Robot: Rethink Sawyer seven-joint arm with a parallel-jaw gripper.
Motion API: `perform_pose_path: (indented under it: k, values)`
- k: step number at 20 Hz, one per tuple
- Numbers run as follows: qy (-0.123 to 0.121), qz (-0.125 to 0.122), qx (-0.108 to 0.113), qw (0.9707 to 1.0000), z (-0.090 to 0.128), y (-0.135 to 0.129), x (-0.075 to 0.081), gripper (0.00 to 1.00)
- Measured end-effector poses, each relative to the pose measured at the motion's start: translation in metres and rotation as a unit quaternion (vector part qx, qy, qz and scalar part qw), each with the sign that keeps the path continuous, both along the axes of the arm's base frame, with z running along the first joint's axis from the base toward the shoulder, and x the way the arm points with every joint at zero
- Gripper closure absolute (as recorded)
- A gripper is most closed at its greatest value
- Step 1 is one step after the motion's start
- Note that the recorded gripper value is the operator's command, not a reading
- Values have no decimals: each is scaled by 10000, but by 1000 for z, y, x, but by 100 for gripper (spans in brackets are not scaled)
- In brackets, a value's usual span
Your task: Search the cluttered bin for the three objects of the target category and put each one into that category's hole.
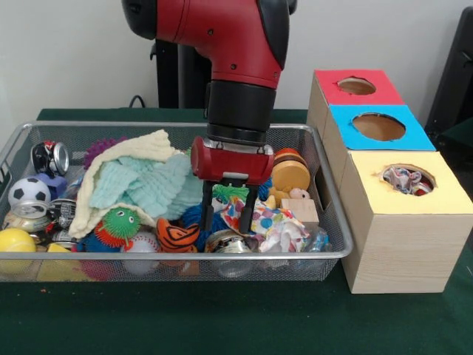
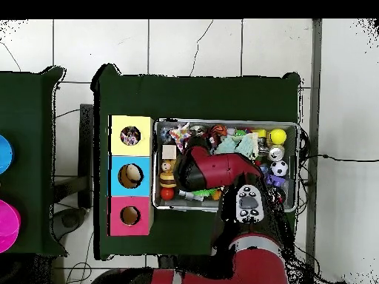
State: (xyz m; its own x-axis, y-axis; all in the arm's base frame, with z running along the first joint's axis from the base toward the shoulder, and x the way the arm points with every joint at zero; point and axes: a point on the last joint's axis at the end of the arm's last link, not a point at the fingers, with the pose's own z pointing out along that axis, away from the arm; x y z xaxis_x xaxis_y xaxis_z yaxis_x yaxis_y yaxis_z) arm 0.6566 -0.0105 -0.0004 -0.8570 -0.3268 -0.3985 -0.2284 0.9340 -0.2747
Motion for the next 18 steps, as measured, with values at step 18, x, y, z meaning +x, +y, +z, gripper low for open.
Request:
perform_pose_path:
  k: [18]
  values:
    - [-415,51,208,9989,46,25,27,0]
